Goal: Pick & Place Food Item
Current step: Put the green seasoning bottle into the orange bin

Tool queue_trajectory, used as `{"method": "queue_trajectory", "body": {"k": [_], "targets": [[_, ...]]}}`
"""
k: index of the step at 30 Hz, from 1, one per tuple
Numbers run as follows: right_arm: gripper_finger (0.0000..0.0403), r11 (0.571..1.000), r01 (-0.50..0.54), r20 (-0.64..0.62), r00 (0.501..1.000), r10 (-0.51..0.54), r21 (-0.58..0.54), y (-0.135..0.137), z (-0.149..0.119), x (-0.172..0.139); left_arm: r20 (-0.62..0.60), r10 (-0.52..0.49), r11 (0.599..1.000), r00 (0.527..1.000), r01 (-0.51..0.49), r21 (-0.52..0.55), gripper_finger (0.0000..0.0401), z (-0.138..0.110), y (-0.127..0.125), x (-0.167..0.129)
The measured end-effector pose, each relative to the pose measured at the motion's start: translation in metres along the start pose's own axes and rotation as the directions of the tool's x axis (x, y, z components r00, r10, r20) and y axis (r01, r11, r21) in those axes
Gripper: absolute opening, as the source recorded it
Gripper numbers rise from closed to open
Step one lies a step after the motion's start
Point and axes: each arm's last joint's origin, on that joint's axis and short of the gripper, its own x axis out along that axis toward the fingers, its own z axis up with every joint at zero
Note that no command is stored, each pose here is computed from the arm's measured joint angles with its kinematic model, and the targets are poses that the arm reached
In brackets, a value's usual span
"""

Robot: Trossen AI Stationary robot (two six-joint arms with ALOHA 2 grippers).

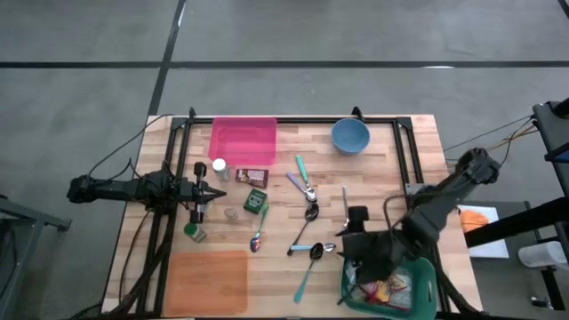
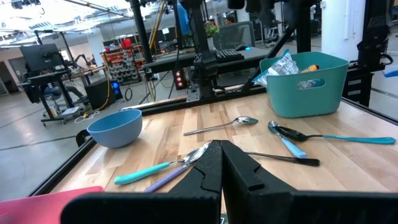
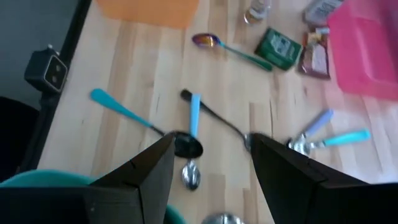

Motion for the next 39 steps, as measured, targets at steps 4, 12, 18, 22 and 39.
{"method": "queue_trajectory", "body": {"k": [4, 12, 18, 22, 39], "targets": [[0.0211, 0.998, -0.056, 0.046, 0.997, 0.055, 0.014, -0.019, -0.004, 0.011, 0.000, 0.000, 1.000, 1.000, 0.000, 0.000, 0.0000, 0.000, 0.000, 0.000], [0.0211, 0.975, -0.027, 0.077, 0.997, 0.011, 0.221, -0.065, -0.031, 0.027, 0.000, 0.000, 1.000, 1.000, 0.000, 0.000, 0.0000, 0.000, 0.000, 0.000], [0.0211, 0.949, 0.000, 0.093, 0.995, -0.031, 0.315, -0.084, -0.052, 0.038, 0.000, 0.000, 1.000, 1.000, 0.000, 0.000, 0.0000, 0.000, 0.000, 0.000], [0.0211, 0.885, 0.038, 0.073, 0.994, -0.081, 0.463, -0.098, -0.059, 0.041, 0.000, 0.000, 1.000, 1.000, 0.000, 0.000, 0.0000, 0.000, 0.000, 0.000], [0.0211, 0.864, 0.187, -0.025, 0.980, -0.199, 0.467, -0.160, -0.065, 0.054, 0.000, 0.000, 1.000, 1.000, 0.000, 0.000, 0.0000, 0.000, 0.000, 0.000]]}}
